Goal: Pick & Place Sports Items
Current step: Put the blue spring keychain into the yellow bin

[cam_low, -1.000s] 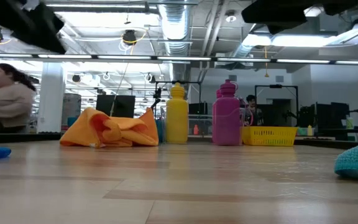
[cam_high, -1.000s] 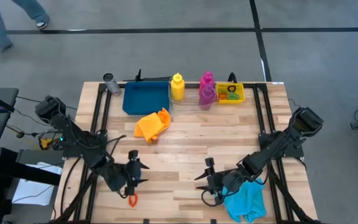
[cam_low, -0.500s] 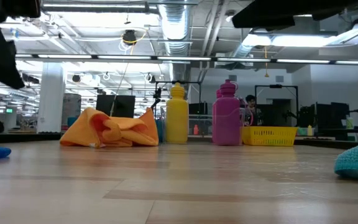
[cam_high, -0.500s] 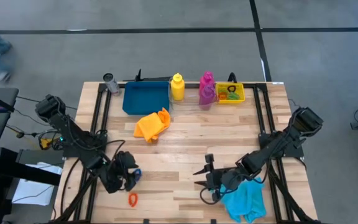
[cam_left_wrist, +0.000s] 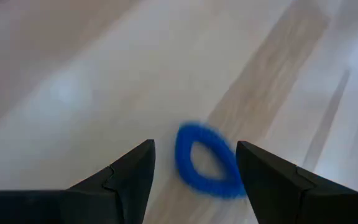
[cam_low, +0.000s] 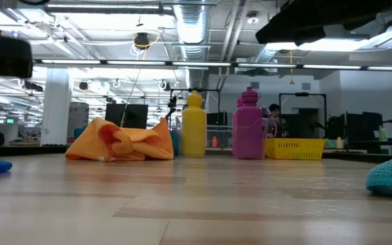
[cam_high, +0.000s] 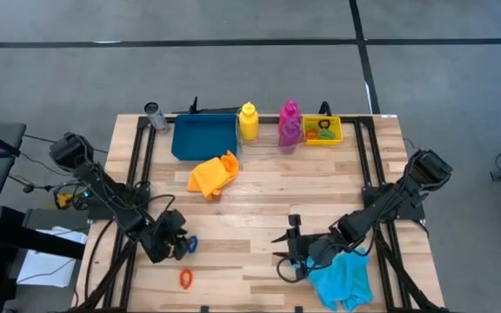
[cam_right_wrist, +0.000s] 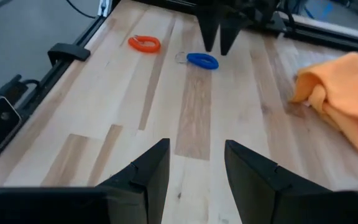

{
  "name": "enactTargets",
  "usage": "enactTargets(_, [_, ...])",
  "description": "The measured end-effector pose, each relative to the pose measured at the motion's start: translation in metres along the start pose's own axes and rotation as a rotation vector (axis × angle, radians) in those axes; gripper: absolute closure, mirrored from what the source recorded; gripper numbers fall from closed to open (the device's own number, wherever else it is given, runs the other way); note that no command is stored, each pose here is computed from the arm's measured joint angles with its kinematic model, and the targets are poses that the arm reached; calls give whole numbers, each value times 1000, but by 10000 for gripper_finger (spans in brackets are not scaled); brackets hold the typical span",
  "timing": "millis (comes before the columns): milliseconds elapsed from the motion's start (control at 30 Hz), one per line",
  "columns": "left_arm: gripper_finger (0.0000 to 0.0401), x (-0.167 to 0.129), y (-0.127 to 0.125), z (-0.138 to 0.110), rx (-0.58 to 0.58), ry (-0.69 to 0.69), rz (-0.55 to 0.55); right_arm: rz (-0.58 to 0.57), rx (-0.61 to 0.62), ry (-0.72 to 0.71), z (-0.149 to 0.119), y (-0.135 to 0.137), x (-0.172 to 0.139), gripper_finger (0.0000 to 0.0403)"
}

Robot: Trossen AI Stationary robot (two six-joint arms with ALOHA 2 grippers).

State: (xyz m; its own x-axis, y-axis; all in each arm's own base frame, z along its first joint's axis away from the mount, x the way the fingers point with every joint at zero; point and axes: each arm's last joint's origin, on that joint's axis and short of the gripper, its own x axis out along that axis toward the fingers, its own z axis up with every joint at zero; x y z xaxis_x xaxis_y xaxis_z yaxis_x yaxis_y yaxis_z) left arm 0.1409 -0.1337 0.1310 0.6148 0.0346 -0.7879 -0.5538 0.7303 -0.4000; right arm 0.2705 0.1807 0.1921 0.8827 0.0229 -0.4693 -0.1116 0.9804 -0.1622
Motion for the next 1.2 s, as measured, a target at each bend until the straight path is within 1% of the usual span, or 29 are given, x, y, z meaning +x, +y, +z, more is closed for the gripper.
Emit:
enactTargets(67, [179, 4, 7, -4, -3, 29, -10, 0, 34, 1, 0, 0, 0, 257])
enactTargets(200, [179, 8, 15, -7, -11, 24, -31, 6, 84, 1, 0, 2, -1, 257])
enactTargets(500, [180, 13, 16, -9, -29, -7, -60, 12, 79, 5, -1, 4, -2, 257])
enactTargets(567, [186, 18, 15, -11, -1, -23, -55, 12, 72, 5, -1, 4, -2, 257])
enactTargets(800, [227, 39, 3, -19, 152, -112, -47, 7, 42, 4, -1, 4, -2, 257])
enactTargets(933, [259, 42, -2, -20, 221, -105, -40, 3, 43, 4, -1, 3, -2, 257])
enactTargets(1200, [322, 42, -1, -21, 305, -76, -37, 1, 41, 7, -1, 3, -2, 257])
